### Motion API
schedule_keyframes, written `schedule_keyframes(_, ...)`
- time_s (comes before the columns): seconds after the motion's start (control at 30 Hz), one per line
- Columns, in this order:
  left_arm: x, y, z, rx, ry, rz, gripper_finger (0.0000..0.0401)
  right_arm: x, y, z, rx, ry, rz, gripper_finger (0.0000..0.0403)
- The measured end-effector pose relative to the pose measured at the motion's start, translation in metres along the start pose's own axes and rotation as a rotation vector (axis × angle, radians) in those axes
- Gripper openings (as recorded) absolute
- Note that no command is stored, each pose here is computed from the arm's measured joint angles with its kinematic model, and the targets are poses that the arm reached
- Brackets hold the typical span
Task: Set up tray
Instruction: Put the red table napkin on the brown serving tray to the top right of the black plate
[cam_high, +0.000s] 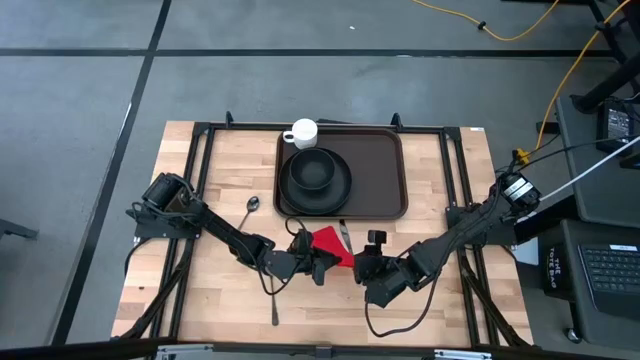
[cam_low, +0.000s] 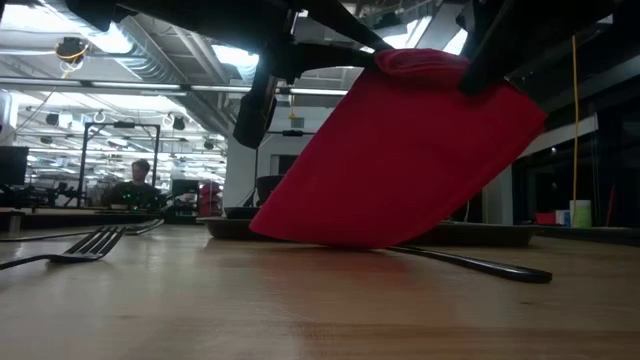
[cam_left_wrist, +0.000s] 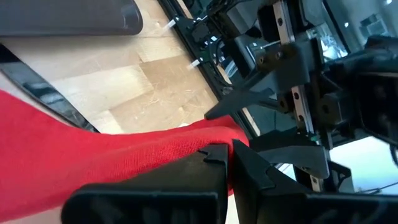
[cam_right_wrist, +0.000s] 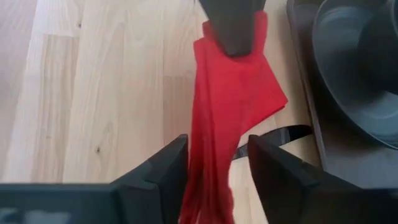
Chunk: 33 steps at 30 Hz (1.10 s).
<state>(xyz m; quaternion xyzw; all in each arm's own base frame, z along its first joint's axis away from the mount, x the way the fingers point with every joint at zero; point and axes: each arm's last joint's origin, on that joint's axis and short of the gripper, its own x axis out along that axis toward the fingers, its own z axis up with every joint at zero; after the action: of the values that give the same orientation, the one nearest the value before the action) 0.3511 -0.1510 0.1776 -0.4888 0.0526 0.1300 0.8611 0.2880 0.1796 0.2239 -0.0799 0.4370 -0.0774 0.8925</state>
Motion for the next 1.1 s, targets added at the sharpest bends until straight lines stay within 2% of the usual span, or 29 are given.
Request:
schedule_keyframes(0.17, 0.0000, 0.0000, 0.0000, -0.037, 0.000, 0.000, 0.0002, 0.0000, 0.0005, -0.0003, -0.002, 0.009, 0.018, 0.0129)
schedule_keyframes(0.43, 0.0000, -0.0001, 0.0000, -0.160, 0.002, -0.002, 0.0002, 0.0000, 0.0004, -0.0005, -0.006, 0.012, 0.017, 0.0082)
schedule_keyframes(0.63, 0.0000, -0.0048, 0.0013, -0.220, 0.014, -0.051, 0.0002, -0.0001, 0.0000, -0.0011, -0.010, 0.017, 0.013, 0.0046)
schedule_keyframes(0.83, -0.0001, -0.0057, 0.0018, -0.210, 0.010, -0.060, 0.0005, -0.0003, -0.0002, -0.0011, -0.010, 0.016, 0.011, 0.0018)
schedule_keyframes(1.0, -0.0001, -0.0057, 0.0018, -0.205, 0.010, -0.060, 0.0006, -0.0003, -0.0002, -0.0012, -0.007, 0.017, 0.011, 0.0018)
schedule_keyframes(1.1, -0.0001, -0.0057, 0.0018, -0.162, 0.008, -0.060, 0.0007, -0.0003, -0.0003, -0.0012, -0.007, 0.017, 0.011, 0.0018)
